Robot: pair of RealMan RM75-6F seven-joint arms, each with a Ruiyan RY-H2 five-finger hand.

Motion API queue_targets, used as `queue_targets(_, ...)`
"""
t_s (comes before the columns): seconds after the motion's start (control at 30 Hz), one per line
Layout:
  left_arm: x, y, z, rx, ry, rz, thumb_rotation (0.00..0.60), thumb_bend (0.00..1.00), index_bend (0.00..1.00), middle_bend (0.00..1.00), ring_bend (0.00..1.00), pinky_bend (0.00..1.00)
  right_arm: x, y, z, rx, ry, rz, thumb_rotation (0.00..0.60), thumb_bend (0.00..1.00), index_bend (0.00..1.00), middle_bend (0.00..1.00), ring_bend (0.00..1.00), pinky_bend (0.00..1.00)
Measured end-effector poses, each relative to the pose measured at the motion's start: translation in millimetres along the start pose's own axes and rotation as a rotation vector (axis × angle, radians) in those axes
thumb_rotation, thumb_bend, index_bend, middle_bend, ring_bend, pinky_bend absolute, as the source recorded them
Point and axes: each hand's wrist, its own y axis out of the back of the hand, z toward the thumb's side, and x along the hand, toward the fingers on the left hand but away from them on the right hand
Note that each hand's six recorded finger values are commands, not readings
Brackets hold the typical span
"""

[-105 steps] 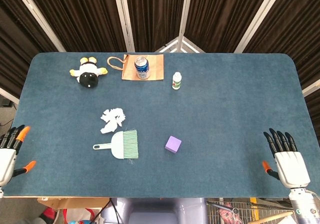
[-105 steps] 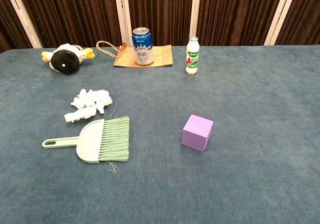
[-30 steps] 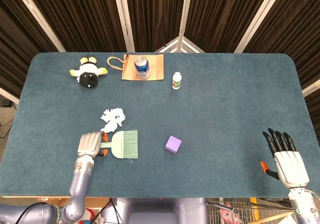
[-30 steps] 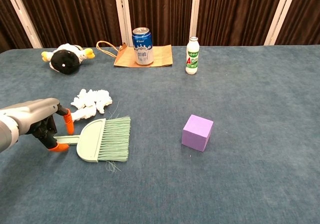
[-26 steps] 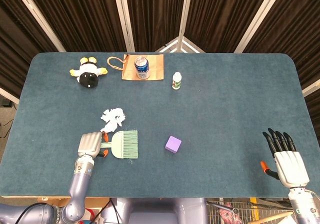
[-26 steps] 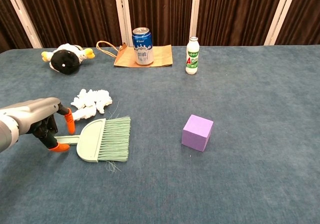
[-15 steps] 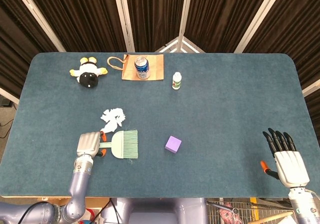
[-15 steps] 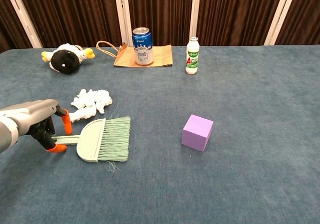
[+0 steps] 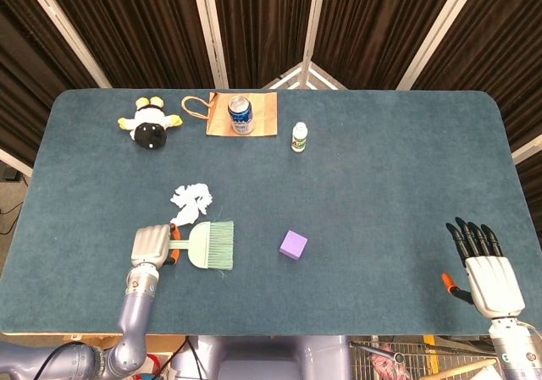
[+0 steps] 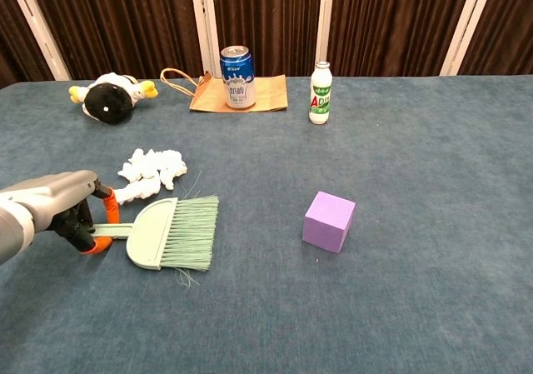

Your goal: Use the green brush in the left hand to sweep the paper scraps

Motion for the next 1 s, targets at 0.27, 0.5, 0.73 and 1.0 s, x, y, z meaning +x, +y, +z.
queue_targets(0.27,-15,39,21,-0.038,-0.088,0.097,0.6,0.74,0.76,1.0,1.0,1.0,0,0,1,0.0,0.0,0.0,0.6,0.32,0.0,0.0,0.0,0.01)
queue_targets(0.5,-13,77,44,-0.016,-0.115,0.171,0.6,0.74,0.77,1.0,1.0,1.0,0,1,0,-0.005,-0.005,0.0,0.6,0.32,0.0,0.0,0.0,0.01)
queue_targets(0.73,13,92,56,0.08,-0.084,0.198,0.6,0.74,0.77,1.0,1.0,1.0,-2,-1,-3,-0.013,-0.014,0.006,0.6,0.32,0.0,0.0,0.0,0.01)
queue_targets(1.0,47,88,52,0.156,-0.025,0.172,0.6,0.74,0.77,1.0,1.0,1.0,-3,-2,-5,-0.022,-0.028,0.016,0.6,0.32,0.0,0.0,0.0,0.01)
